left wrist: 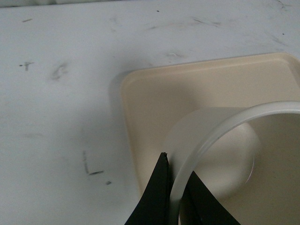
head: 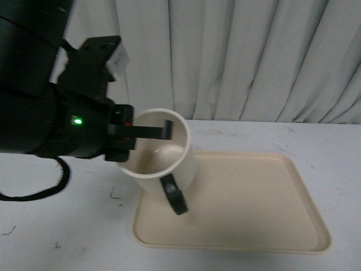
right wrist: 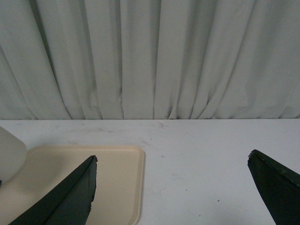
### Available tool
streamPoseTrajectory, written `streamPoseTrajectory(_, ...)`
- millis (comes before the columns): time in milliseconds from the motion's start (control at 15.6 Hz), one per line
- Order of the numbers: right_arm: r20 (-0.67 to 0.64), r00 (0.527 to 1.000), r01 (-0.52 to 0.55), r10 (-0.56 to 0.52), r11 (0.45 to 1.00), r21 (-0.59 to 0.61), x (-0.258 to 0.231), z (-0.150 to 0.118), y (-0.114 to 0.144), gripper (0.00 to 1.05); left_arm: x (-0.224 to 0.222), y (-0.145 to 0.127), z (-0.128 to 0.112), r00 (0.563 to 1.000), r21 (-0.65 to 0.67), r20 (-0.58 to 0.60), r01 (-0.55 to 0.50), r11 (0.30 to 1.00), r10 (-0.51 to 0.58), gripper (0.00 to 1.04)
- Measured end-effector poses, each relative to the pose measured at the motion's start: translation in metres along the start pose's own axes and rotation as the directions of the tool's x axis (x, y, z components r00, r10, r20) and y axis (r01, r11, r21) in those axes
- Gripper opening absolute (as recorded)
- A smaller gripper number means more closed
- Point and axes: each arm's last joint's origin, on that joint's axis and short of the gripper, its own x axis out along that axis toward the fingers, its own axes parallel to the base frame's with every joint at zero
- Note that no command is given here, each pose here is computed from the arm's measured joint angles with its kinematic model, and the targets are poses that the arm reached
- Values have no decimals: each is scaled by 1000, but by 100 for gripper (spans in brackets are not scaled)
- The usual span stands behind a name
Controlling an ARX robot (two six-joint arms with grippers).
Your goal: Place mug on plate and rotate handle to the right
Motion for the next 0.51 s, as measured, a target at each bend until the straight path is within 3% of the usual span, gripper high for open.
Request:
streamPoseTrajectory(128,0,1000,0,0,1000,0,0,0,0,98,17,-16,-10,999,-25,-35,2,1000,-3,3)
streamPoseTrajectory(256,0,1000,0,0,1000,0,0,0,0,98,33,-14,-22,996,-69,-88,-39,997,33,3)
streamPoseTrajectory(512,0,1000,0,0,1000,0,0,0,0,98,51,-19,-23,992,-116,-110,-72,991,60,3)
